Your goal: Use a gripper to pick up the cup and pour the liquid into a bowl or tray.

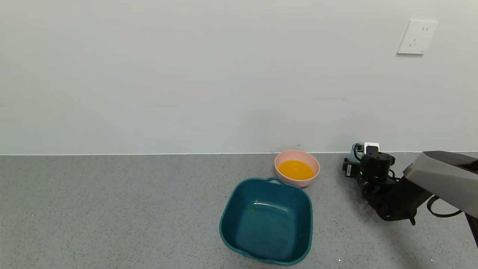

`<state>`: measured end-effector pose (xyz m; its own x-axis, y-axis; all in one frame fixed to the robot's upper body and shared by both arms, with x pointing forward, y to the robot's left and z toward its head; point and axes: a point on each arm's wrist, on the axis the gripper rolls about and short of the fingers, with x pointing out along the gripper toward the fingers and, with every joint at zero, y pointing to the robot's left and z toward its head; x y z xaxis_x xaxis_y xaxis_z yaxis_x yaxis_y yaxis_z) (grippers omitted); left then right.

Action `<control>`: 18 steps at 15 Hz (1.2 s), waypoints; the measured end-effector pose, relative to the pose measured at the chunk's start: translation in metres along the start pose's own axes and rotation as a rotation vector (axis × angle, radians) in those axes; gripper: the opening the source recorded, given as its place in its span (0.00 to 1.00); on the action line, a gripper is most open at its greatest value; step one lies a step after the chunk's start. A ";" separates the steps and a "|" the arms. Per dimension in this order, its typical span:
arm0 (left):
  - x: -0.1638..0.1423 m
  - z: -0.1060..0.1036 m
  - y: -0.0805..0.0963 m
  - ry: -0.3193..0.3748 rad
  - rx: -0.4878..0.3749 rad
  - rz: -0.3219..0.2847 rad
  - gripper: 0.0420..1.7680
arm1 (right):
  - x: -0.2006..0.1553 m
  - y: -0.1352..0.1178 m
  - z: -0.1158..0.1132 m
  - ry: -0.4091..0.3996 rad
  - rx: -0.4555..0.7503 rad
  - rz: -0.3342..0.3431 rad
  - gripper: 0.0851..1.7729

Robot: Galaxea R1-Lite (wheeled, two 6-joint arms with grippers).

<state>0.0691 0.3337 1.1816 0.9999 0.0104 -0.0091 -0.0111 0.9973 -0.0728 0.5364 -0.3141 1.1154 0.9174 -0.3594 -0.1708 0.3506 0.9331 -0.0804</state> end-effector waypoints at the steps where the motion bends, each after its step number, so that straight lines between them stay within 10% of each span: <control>1: 0.000 0.000 0.000 0.000 0.000 0.000 0.97 | -0.005 -0.001 0.002 0.014 -0.006 0.005 0.92; 18: 0.000 0.000 0.000 0.000 0.000 0.000 0.97 | -0.205 -0.084 0.127 0.216 0.076 0.205 0.96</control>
<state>0.0691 0.3337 1.1816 0.9999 0.0104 -0.0091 -0.0111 0.9973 -0.0728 0.3431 -0.3175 1.2819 0.9120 -0.1509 -0.3815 0.1831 0.9818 0.0495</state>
